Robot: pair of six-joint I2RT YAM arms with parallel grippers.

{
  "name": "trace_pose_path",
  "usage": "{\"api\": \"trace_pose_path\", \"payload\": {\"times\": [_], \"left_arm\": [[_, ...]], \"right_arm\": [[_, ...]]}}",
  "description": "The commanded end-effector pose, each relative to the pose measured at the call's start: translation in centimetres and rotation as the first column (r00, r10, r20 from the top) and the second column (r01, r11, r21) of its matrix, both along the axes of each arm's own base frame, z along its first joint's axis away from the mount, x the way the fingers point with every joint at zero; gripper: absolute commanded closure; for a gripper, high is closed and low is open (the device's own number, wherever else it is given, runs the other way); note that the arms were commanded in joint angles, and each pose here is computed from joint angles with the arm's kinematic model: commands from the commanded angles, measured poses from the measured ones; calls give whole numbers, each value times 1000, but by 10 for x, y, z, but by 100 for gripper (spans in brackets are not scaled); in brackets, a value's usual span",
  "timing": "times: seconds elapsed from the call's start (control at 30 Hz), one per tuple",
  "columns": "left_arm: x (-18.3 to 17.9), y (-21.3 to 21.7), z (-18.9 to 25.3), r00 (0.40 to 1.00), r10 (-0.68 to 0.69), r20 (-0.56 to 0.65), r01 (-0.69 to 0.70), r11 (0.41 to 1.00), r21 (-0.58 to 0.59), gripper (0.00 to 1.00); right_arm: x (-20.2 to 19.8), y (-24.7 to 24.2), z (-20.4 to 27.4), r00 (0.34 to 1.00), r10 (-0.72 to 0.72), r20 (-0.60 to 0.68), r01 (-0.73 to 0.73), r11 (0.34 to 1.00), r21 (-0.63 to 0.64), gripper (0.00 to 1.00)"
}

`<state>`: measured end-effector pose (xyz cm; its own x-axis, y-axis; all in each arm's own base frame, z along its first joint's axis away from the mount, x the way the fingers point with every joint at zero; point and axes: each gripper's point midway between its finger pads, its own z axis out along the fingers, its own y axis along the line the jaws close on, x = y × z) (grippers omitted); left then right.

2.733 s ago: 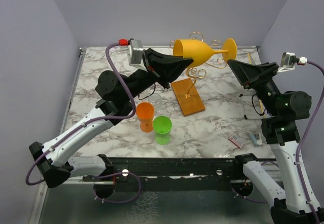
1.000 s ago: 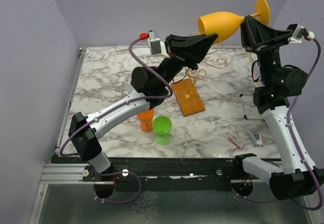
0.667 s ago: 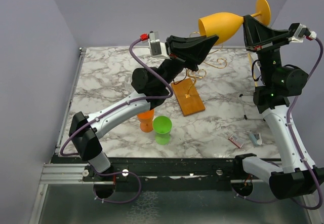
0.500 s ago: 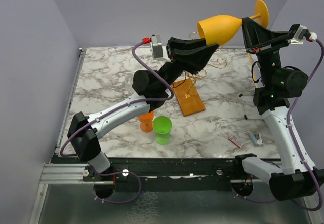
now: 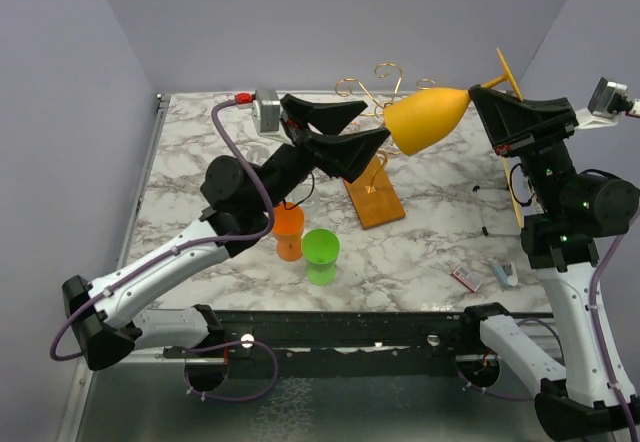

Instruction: Place the wine glass upside down on the wine glass rack

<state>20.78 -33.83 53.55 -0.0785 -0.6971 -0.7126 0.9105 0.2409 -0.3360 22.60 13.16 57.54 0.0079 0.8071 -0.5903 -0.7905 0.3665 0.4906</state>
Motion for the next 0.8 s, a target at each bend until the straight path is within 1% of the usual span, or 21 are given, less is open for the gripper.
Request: {"api": "trace_pose_path", "payload": {"times": [0.0,0.03,0.07,0.17,0.3,0.37,0.5,0.57,0.7,0.77], "left_arm": [[1,14,-37,993,99,-64,-79,961,264,13],[1,18,-40,991,120,-55,-98,948,303,6],[3,22,-47,988,145,-58,-117,933,341,2],[9,37,-59,972,229,-61,-185,894,407,1],[18,47,-70,953,296,-59,-239,861,449,1],[21,46,-74,948,310,-68,-245,851,464,1],[28,40,-85,941,322,-101,-231,835,500,1],[31,36,-90,938,323,-123,-217,828,517,1],[35,20,-89,949,253,-186,-121,842,526,1],[44,20,-89,943,253,-217,-104,842,529,1]], "right_arm": [[-11,13,-35,999,-39,11,41,960,-276,99],[-14,14,-43,998,-50,24,55,942,-330,99],[-16,16,-51,999,-46,25,52,924,-378,99],[-24,23,-79,1000,-23,10,24,856,-517,99],[-20,21,-121,997,-44,-57,-3,763,-646,99],[-18,20,-142,995,-48,-88,-26,728,-685,99],[-2,15,-174,986,-101,-136,-31,684,-729,99],[7,15,-190,984,-103,-147,-44,655,-755,99],[26,18,-209,977,-97,-187,-80,650,-756,99],[36,18,-213,977,-112,-182,-65,655,-753,99]]}}
